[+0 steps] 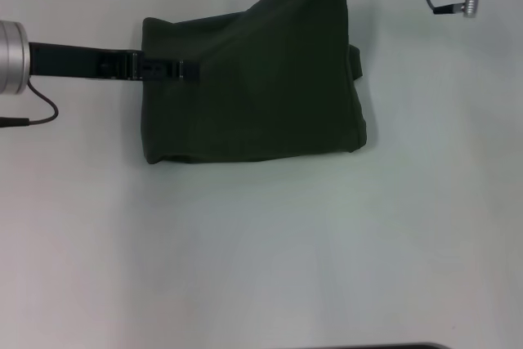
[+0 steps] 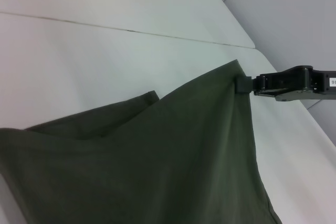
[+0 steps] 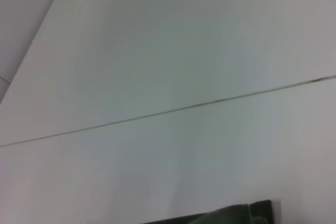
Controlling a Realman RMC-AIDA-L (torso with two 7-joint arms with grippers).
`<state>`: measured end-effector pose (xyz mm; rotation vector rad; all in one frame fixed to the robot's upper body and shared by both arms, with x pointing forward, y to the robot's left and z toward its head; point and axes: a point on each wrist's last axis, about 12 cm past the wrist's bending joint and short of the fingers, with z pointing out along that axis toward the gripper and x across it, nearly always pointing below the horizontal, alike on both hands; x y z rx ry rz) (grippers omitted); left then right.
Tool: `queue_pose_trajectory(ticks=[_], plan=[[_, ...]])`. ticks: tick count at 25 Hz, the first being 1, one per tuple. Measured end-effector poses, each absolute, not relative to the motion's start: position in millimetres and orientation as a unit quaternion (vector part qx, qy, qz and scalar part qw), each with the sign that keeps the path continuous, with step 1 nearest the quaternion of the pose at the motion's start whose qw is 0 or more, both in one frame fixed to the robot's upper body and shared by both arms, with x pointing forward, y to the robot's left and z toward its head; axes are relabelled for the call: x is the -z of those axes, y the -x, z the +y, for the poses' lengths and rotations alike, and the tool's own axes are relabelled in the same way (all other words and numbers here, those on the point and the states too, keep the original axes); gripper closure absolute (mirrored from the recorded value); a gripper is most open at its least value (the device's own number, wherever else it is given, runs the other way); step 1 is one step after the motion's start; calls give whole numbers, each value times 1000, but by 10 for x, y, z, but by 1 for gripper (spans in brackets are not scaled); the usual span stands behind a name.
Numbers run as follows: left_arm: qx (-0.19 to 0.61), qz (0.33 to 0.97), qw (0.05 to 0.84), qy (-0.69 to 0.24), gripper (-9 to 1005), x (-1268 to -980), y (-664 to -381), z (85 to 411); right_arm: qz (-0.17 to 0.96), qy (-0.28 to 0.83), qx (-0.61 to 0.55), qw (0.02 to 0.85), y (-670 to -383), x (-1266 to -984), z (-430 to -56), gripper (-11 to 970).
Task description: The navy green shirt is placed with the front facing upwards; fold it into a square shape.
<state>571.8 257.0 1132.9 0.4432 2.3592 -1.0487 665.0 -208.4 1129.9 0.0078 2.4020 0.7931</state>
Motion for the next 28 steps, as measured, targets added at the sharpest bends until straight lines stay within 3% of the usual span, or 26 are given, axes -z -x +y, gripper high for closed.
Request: queue_pose_trajectory(ticks=[13, 18, 28], plan=[[386, 870, 259, -163, 149, -11323, -5712, 2579, 909, -14, -290, 298, -6668, -11279, -2175, 838], [387, 869, 260, -165, 149, -11331, -5718, 2568, 907, -19, -291, 303, -6678, -11312, -2238, 642], [388, 861, 275, -183, 149, -11484, -5835, 2554, 871, 17, -375, 318, -6730, -11790, -2094, 443]])
